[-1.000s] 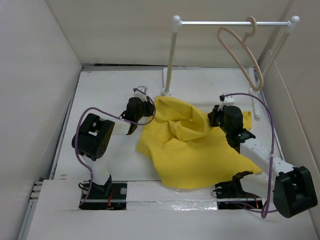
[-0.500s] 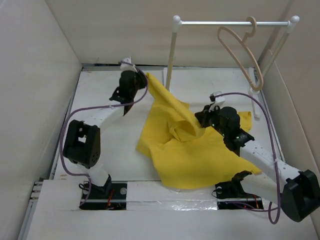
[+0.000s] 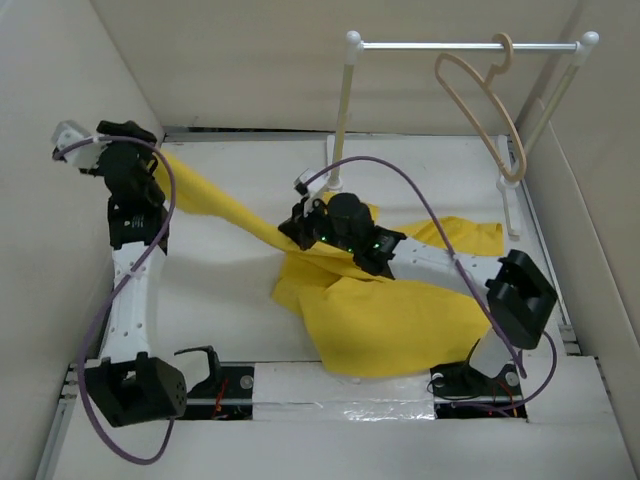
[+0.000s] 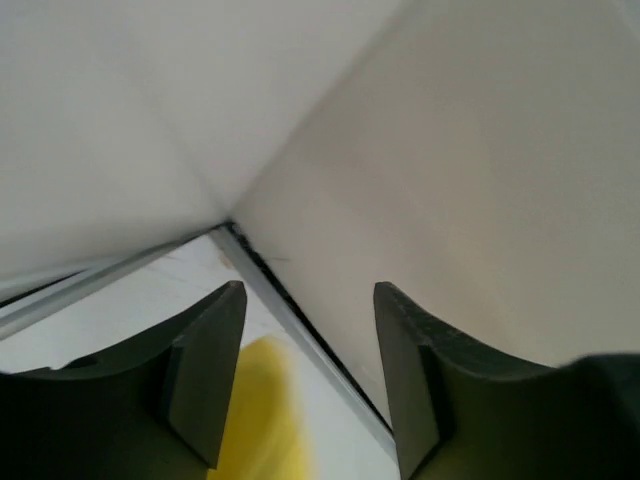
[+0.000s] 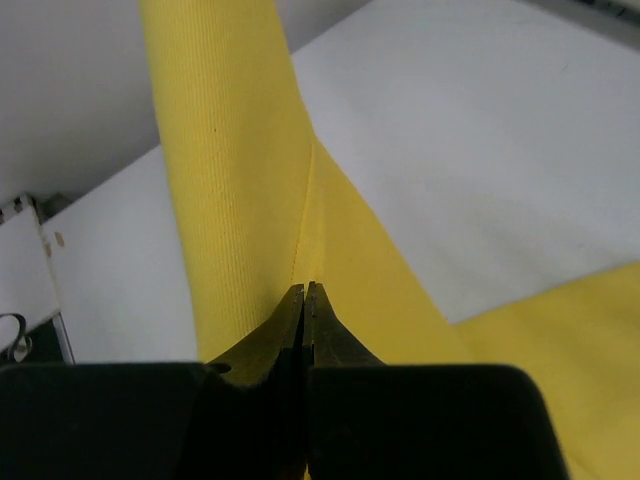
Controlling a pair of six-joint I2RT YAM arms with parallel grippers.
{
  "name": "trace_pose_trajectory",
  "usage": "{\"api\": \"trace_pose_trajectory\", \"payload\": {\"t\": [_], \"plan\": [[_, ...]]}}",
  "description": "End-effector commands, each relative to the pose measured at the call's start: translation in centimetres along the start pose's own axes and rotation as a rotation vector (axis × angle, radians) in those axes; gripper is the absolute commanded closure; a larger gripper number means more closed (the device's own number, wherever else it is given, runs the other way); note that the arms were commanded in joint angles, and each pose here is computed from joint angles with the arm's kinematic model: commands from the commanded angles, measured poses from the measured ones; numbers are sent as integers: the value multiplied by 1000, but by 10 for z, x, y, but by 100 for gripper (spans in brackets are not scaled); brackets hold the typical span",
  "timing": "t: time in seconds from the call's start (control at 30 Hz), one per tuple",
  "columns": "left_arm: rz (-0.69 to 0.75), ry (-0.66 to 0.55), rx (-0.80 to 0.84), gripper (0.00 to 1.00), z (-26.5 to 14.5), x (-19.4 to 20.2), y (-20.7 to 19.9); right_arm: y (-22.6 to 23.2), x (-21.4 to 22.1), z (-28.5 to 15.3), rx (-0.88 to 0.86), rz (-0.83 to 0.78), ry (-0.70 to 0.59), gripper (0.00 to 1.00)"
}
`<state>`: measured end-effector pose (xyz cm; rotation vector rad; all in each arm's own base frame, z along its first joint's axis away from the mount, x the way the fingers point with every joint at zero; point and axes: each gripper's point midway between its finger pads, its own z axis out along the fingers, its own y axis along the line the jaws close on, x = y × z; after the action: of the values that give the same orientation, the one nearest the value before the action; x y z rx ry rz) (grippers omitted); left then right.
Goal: Place the trousers on the hanger
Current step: Flatten out the trousers at the center of the board.
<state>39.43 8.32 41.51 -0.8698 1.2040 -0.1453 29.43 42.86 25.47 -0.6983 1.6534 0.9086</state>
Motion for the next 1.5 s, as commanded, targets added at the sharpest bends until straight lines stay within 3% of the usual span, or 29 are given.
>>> {"api": "trace_pose_trajectory", "payload": {"t": [0.0,0.03,0.13,0.23,0.33,0.47,0.67,0.87,0.97,1.13,1.17,1.23,1.3,1.47], "plan": [[-34,26,-203,46,16,18,79,29,22,17,-31,-42,58,100],[-22,63,-213,41,14,28,88,32,29,19,-28,-50,67,100],[12,76,-180,40,10,32,88,50,78,30,-77,-58,162,100],[57,135,-76,41,-1,57,53,68,124,33,-110,-60,246,100],[146,202,-52,42,-4,84,39,61,135,35,-73,-49,273,100],[225,383,36,47,-22,144,28,59,118,18,-59,-77,239,100],[265,602,75,57,-39,192,32,105,152,-19,-180,-64,291,100],[579,834,-26,80,-68,251,78,105,194,-41,-160,-75,374,100],[686,918,-53,89,-89,275,96,97,192,-42,-117,-95,383,86],[839,1004,-139,78,-120,307,120,94,177,-48,-100,-106,345,54],[842,1018,-142,76,-126,310,121,90,176,-50,-83,-113,340,53],[827,1030,-152,58,-138,312,129,84,167,-53,-71,-111,321,53],[814,1027,-158,48,-143,309,133,81,162,-56,-75,-101,312,52],[778,1064,-190,46,-154,317,143,75,134,-68,-48,-97,245,53]]}}
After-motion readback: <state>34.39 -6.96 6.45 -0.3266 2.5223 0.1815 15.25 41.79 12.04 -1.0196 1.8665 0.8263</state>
